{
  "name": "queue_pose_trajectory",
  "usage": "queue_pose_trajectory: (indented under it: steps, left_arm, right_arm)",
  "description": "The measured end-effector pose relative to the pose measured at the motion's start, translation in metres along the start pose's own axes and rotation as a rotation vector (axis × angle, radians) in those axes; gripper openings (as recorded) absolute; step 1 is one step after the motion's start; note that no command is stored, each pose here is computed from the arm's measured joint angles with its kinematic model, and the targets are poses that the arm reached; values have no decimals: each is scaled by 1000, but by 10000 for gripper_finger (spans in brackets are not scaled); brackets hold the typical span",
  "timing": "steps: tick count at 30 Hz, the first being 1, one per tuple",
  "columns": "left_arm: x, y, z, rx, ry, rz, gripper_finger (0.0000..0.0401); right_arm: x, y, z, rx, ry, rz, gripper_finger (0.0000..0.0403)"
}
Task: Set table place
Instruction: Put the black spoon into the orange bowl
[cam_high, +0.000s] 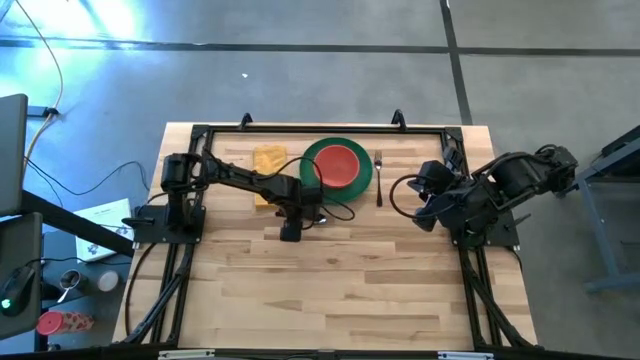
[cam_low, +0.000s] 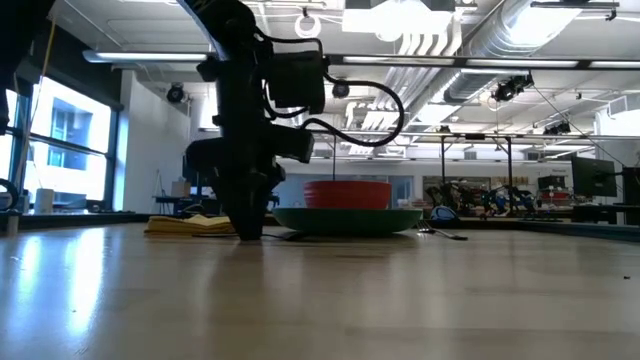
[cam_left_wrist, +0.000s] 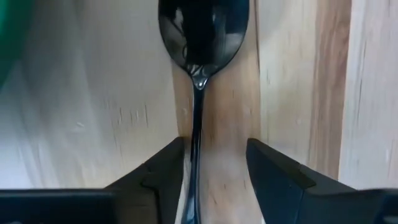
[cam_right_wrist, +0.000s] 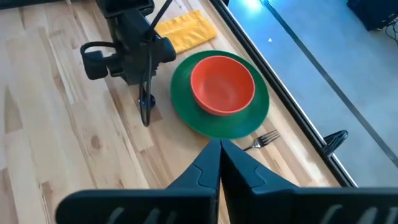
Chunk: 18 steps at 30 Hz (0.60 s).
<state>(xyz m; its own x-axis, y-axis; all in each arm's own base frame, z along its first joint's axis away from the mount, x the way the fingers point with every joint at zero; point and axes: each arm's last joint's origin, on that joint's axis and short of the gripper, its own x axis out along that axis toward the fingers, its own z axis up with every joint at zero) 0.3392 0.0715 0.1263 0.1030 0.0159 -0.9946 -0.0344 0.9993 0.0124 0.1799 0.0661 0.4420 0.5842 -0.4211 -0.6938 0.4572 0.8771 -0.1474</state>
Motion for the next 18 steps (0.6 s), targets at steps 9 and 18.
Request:
queue_pose_trajectory:
  steps: [9, 18]
  left_arm:
    - [2, 1, -1, -158, -12, 40, 14]
    - [-70, -8, 20, -161, -12, 141, 2]
  right_arm:
    - [0, -1, 1, -4, -23, -28, 0]
    - [0, -1, 1, -28, -28, -34, 0]
